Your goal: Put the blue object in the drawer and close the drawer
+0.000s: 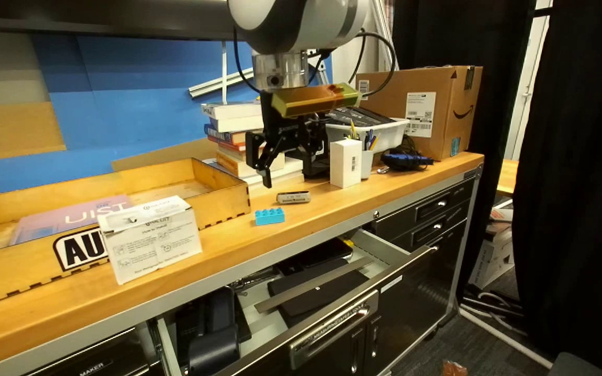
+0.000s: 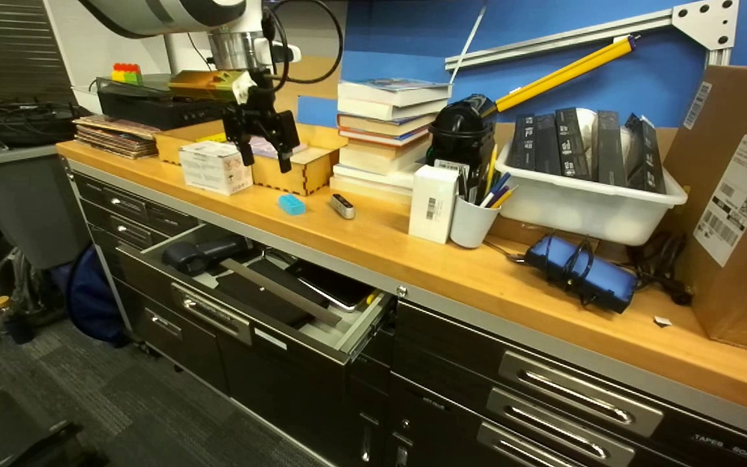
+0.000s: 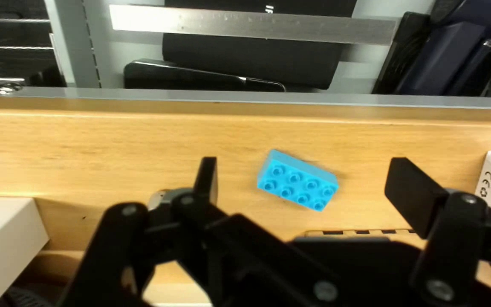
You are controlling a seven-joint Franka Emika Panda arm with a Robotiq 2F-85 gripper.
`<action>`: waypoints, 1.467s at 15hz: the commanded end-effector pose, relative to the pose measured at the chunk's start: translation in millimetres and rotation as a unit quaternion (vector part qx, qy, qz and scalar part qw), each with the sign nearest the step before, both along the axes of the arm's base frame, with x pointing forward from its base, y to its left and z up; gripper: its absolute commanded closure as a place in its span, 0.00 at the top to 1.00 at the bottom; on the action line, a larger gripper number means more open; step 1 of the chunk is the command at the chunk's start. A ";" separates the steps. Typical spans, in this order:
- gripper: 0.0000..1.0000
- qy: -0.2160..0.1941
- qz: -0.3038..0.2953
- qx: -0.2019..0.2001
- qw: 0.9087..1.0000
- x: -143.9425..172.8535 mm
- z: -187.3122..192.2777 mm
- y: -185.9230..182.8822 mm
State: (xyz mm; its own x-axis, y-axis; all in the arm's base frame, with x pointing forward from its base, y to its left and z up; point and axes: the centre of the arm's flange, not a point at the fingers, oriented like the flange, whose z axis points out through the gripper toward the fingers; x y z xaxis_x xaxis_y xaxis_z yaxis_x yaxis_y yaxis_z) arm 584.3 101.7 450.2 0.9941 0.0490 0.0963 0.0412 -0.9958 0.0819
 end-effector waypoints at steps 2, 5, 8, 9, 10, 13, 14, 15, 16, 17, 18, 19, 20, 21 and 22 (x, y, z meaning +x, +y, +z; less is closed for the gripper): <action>1.00 0.052 -0.026 0.035 0.998 62.4 -18.8 9.6; 1.00 0.077 -0.039 0.046 0.995 72.5 -39.8 8.2; 1.00 0.080 -0.042 0.057 0.994 78.4 -56.7 8.9; 1.00 0.078 -0.042 0.060 0.994 80.0 -61.4 9.6; 1.00 0.075 -0.040 0.060 0.995 81.3 -66.1 10.9; 1.00 0.061 -0.046 0.050 0.996 87.3 -74.8 13.7; 1.00 0.059 -0.051 0.047 0.996 89.5 -78.3 14.0; 1.00 0.055 -0.056 0.047 0.996 91.6 -81.0 13.9; 1.00 0.056 -0.062 0.046 0.995 93.4 -84.1 14.0; 1.00 0.053 -0.066 0.046 0.995 95.3 -87.6 14.2; 1.00 0.050 -0.072 0.044 0.995 96.8 -90.6 14.2; 1.00 0.046 -0.078 0.043 0.995 98.1 -93.0 14.5; 0.75 0.039 -0.084 0.042 0.995 99.2 -93.6 14.9; 0.73 0.033 -0.089 0.040 0.995 99.7 -94.4 14.9; 0.66 0.025 -0.095 0.039 0.994 99.2 -92.5 14.0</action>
State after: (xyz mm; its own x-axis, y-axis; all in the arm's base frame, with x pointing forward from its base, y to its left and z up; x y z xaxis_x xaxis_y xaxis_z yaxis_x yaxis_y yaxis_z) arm 672.5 111.5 351.1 0.9941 -0.1075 -0.0117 -0.1076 -0.9942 -0.0078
